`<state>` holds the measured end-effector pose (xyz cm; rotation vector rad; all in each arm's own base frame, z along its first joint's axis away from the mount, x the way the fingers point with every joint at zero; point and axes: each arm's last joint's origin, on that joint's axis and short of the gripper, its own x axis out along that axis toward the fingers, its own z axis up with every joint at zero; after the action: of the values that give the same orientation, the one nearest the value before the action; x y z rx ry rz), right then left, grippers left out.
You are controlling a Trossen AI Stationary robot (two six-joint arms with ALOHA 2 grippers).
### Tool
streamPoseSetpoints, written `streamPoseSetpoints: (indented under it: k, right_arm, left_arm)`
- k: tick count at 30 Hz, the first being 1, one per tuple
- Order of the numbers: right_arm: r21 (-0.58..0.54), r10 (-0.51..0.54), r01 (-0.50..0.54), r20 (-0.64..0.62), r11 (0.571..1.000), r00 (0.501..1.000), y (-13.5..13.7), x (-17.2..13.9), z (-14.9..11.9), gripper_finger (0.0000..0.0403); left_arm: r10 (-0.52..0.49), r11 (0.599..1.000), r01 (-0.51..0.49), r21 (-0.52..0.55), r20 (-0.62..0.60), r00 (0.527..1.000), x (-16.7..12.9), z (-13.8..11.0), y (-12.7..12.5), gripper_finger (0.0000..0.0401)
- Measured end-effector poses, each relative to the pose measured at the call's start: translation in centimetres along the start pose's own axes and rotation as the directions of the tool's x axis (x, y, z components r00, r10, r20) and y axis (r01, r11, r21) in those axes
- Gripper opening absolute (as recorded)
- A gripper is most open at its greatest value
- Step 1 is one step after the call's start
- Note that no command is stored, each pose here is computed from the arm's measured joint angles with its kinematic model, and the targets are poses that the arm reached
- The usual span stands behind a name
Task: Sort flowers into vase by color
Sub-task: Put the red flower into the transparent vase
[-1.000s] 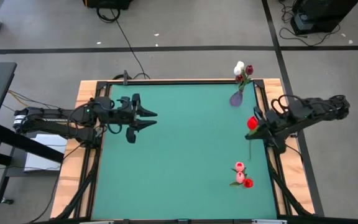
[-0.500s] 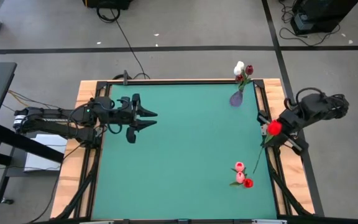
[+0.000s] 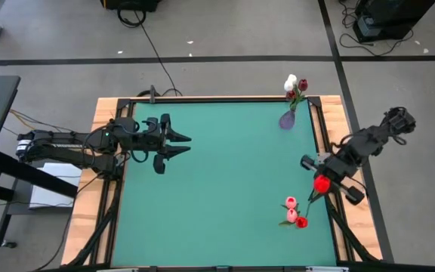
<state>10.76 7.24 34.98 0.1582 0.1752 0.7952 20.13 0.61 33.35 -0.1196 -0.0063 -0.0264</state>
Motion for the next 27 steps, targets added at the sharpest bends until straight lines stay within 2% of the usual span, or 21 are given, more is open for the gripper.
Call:
streamPoseSetpoints:
  k: [4,7,19,23,27]
  right_arm:
    - [-0.016,-0.027,0.027,-0.001,1.0,1.0,0.2,0.6,-0.9,0.0012]
    - [-0.021,-0.018,0.017,-0.025,1.0,1.0,0.3,1.0,-1.8,0.003]
    - [0.14,0.005,0.008,-0.09,0.99,0.996,0.6,2.3,-2.7,0.0159]
    - [0.236,0.059,-0.035,-0.095,0.971,0.994,0.9,2.2,-2.7,0.0189]
    - [0.382,0.11,-0.068,-0.089,0.921,0.99,1.2,1.9,-2.5,0.0197]
  left_arm:
    - [0.0,1.0,0.0,0.0,0.0,1.0,0.0,0.0,0.0,0.0146]
    - [0.0,1.0,0.0,0.0,0.0,1.0,0.0,0.0,0.0,0.0146]
    - [0.0,1.0,0.0,0.0,0.0,1.0,0.0,0.0,0.0,0.0146]
    - [0.0,1.0,0.0,0.0,0.0,1.0,0.0,0.0,0.0,0.0146]
    - [0.0,1.0,0.0,0.0,0.0,1.0,0.0,0.0,0.0,0.0146]
